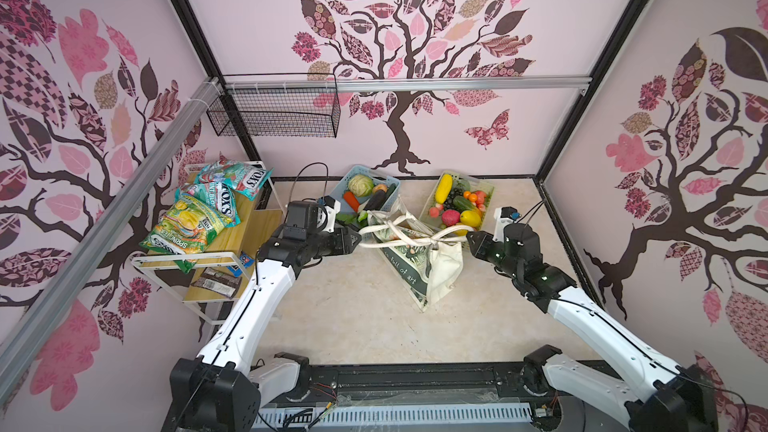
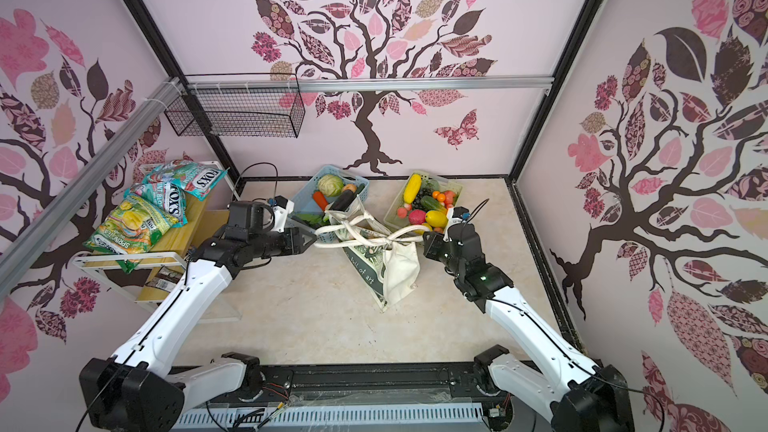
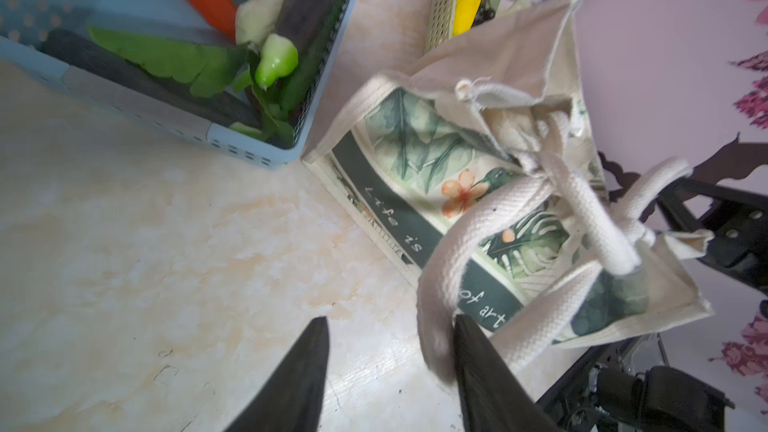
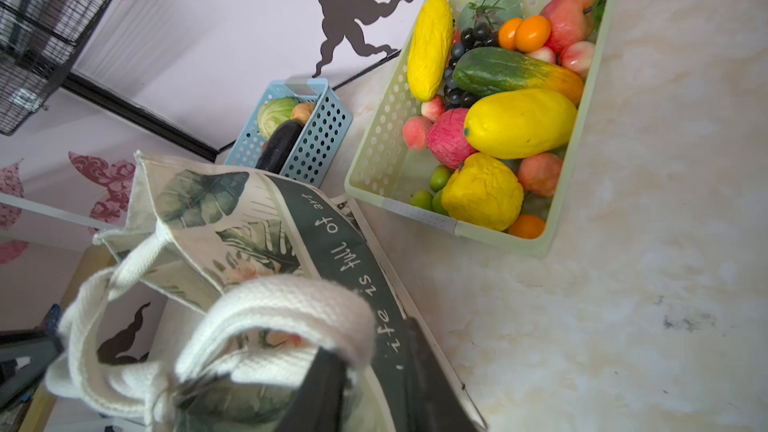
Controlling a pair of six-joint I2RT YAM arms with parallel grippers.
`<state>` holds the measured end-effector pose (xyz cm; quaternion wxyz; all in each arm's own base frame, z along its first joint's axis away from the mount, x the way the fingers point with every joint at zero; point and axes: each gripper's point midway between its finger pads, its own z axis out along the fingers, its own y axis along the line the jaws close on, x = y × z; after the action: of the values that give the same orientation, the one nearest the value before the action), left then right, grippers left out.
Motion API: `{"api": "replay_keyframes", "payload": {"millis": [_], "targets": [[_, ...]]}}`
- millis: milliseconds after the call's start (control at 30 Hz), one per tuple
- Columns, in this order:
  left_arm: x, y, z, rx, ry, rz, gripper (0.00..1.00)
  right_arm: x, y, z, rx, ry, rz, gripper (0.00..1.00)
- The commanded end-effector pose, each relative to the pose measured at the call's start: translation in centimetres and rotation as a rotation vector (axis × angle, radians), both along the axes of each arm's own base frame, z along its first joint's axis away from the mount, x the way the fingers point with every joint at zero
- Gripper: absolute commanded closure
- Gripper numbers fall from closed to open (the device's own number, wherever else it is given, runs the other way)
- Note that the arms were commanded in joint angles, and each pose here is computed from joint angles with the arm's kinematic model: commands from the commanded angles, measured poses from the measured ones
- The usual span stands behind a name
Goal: Place the food into the grocery bag and tie it
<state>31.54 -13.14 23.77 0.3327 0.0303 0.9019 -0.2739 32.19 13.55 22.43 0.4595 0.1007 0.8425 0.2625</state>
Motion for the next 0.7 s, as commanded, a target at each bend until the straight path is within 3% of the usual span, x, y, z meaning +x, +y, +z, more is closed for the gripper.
{"api": "replay_keyframes", "payload": {"millis": [0,167,200,233,433,467,500,667], "targets": [[0.4,0.6,4.8,-0.027,-0.117,0.034,0.39,-0.8,0.1,1.9,-0.057,0.004,0.07,0.58],[0.6,1.2,7.0,-0.037,-0.165,0.06,0.27,-1.6,0.8,5.0,-0.071,-0.002,0.143,0.31],[0.8,1.6,7.1,-0.037,-0.164,0.076,0.06,-1.7,0.6,5.9,-0.071,-0.019,0.135,0.21],[1.0,1.9,7.2,-0.037,-0.166,0.088,0.03,-1.8,0.3,6.6,-0.077,-0.034,0.124,0.16],[3.1,6.0,6.4,0.104,-0.203,0.294,0.03,-0.9,-2.1,8.7,-0.138,-0.117,-0.005,0.11],[3.5,7.0,6.0,0.141,-0.213,0.339,0.03,-0.4,-2.4,8.7,-0.157,-0.132,-0.023,0.1],[4.0,7.9,5.6,0.18,-0.223,0.38,0.03,0.2,-2.9,8.4,-0.186,-0.141,-0.053,0.01],[5.6,10.6,4.1,0.327,-0.355,0.476,0.03,2.7,-6.7,6.0,-0.343,-0.183,-0.261,0.0]]}}
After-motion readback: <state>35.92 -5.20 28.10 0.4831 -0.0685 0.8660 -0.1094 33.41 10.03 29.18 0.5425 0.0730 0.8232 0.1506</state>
